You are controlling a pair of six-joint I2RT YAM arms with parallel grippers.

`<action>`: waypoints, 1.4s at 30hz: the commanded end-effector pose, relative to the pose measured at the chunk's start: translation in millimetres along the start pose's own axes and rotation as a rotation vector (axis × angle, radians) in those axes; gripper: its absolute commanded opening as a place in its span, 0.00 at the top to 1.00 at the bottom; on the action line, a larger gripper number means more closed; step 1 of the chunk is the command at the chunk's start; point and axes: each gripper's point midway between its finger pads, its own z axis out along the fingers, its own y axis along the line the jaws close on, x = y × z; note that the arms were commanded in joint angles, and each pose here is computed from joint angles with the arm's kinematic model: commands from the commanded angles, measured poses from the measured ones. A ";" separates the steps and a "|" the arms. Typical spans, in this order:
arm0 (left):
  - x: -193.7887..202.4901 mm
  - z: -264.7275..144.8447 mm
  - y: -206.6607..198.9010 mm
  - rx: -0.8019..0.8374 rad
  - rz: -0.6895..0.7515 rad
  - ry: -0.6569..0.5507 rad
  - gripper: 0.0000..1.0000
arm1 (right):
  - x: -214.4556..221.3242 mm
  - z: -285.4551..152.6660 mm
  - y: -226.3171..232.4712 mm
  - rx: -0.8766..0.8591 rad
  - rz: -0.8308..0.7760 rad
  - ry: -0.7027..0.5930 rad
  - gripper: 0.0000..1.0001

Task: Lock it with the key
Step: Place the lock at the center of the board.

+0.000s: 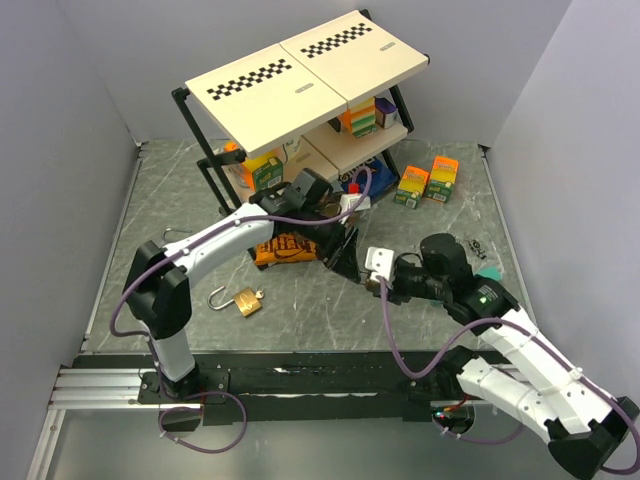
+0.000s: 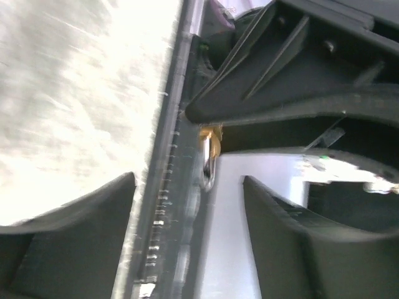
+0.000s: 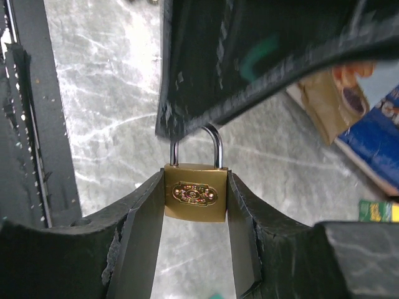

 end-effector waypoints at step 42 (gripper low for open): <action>22.8 -202.5 -17.9 -0.791 0.599 -0.567 0.04 | 196.3 47.3 -154.0 0.607 1.031 0.427 0.93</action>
